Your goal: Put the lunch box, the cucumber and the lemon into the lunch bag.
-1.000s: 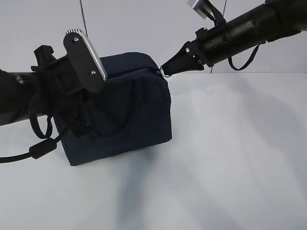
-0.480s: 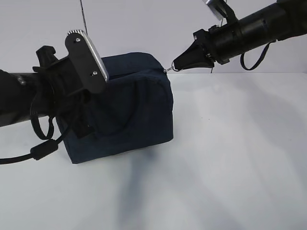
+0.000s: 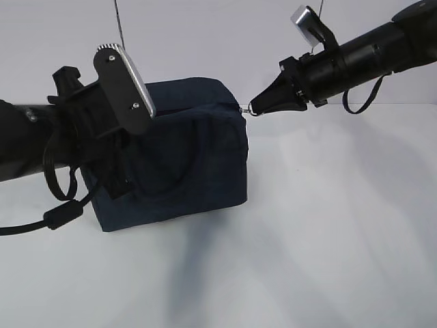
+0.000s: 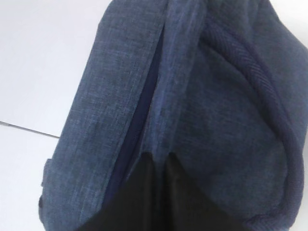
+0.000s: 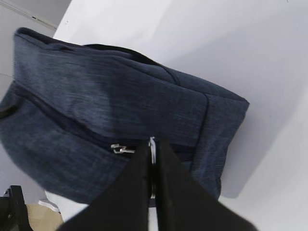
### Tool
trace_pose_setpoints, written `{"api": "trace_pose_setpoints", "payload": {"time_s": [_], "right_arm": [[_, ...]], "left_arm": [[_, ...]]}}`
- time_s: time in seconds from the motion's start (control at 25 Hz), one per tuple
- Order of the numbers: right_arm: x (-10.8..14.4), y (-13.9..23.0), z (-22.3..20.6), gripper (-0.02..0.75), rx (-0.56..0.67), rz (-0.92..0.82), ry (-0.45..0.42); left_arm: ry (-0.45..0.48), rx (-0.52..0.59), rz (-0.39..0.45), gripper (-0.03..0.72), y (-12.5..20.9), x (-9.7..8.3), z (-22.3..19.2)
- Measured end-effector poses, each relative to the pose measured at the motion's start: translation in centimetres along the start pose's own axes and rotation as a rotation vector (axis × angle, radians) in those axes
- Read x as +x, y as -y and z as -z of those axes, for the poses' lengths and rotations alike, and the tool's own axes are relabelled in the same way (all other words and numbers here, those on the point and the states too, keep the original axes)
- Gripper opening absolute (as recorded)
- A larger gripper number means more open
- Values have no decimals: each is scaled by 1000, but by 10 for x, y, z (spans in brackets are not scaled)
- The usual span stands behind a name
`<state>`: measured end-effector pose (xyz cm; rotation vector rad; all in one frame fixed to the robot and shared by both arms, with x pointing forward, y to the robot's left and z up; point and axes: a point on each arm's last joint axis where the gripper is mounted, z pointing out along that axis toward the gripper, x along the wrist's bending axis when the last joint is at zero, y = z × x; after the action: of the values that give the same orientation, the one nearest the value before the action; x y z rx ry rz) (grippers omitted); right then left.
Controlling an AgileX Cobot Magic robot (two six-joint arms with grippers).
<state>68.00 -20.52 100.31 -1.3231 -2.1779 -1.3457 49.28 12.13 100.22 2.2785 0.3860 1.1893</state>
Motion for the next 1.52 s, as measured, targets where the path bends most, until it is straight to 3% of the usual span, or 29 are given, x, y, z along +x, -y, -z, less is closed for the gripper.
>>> {"api": "trace_pose_setpoints", "payload": {"time_s": [0.44, 1.08, 1.32, 1.52], "right_arm": [[-19, 7, -17, 8, -9, -148, -36], [-9, -3, -12, 8, -97, -404, -206], [-9, -5, -12, 8, -108, -441, -208], [-16, -5, -13, 8, -125, -442, -133]], "left_arm": [[13, -3, 0, 3, 0, -1, 0], [11, -5, -10, 3, 0, -1, 0], [9, -8, -18, 2, -1, -1, 0], [9, -8, -20, 2, -1, -1, 0]]}}
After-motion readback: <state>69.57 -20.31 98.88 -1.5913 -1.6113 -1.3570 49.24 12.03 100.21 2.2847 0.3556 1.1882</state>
